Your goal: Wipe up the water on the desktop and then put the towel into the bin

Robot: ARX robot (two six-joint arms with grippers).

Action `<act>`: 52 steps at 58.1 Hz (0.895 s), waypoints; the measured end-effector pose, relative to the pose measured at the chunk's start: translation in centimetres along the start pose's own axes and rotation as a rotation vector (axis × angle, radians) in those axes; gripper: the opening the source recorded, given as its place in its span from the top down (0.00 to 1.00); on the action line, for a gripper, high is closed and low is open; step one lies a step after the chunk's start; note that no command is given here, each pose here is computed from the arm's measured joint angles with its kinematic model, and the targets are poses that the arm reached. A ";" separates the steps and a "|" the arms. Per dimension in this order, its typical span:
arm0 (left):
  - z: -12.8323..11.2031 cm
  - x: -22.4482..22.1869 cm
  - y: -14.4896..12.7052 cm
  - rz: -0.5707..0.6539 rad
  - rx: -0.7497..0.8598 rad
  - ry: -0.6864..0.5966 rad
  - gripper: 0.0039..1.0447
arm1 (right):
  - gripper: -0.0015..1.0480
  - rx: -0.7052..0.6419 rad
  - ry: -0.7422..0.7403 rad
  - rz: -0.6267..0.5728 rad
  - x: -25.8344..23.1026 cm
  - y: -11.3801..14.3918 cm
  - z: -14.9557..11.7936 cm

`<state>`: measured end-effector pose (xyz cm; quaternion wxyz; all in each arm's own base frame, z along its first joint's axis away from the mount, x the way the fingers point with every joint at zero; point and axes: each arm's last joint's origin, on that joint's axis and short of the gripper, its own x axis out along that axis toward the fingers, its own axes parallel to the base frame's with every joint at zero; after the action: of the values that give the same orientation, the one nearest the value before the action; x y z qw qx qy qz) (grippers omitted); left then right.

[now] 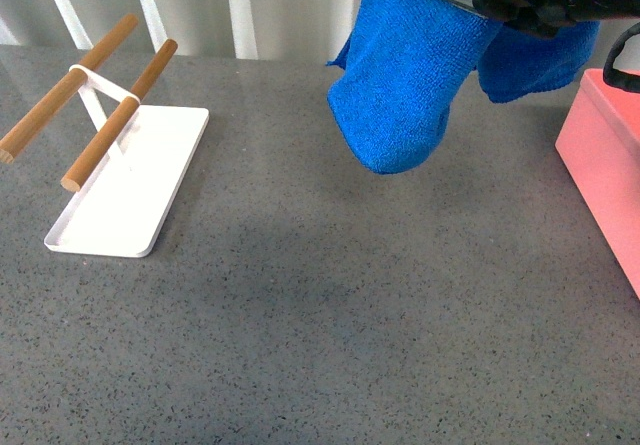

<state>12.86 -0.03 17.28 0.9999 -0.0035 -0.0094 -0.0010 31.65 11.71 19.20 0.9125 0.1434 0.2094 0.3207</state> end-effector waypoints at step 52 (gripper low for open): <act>-0.2 -3.1 0.0 0.000 0.001 0.012 0.97 | 0.95 -0.006 0.022 -0.040 0.2 -0.6 -1.0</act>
<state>9.78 -0.02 17.01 1.0000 -0.0032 -0.0033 -0.0012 31.64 11.57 18.01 0.9168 0.1330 0.2215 0.3045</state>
